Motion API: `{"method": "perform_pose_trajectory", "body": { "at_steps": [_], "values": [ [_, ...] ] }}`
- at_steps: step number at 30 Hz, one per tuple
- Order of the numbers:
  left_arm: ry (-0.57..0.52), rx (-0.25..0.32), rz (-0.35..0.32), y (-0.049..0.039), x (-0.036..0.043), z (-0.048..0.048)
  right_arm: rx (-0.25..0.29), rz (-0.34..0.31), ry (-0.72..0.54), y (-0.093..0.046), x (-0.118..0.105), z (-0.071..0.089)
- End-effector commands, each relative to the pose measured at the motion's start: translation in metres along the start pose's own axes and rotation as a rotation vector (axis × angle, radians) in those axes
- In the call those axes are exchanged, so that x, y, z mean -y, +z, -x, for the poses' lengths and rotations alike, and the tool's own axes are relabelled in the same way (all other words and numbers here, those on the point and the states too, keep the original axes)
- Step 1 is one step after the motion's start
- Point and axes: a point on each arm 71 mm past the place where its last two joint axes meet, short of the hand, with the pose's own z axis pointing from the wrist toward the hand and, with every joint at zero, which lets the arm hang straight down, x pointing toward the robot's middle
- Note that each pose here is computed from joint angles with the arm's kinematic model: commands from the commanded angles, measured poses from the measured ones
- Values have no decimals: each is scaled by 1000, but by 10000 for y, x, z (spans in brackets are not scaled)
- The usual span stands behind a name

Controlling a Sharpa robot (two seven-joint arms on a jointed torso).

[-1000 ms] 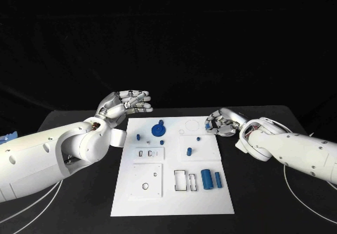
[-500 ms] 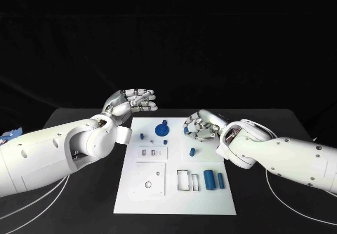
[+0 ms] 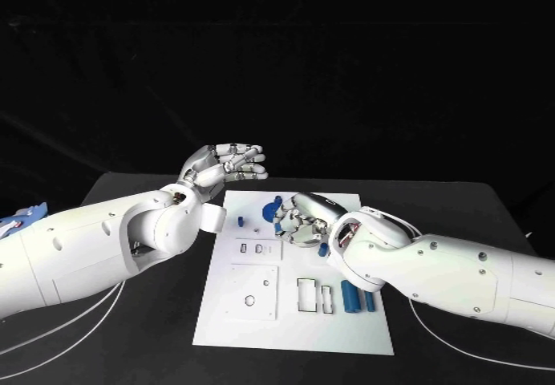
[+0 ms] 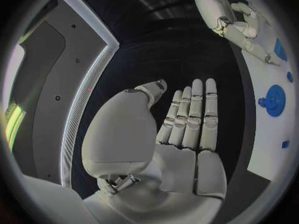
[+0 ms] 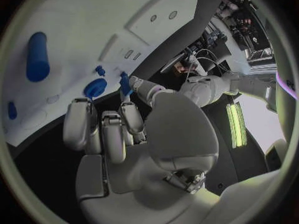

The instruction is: Assemble the parts on the task board

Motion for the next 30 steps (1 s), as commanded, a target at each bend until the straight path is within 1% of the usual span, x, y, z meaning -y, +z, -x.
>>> {"method": "perform_pose_trajectory", "body": {
  "at_steps": [1, 7, 13, 22, 30],
  "values": [
    [-5, -9, -4, 13, 0, -35, -5, -16, -55, 42, -24, -86],
    [-9, -16, -5, 30, -7, -73, -30, -27, -59, 85, -50, -241],
    [-9, -17, -4, 34, -9, -82, -48, -30, -59, 102, -69, -341],
    [-10, -19, -4, 37, -10, -89, -67, -28, -68, 114, -91, -404],
    [-10, -20, -3, 35, -9, -86, -71, -33, -70, 125, -79, -443]
  ]
}}
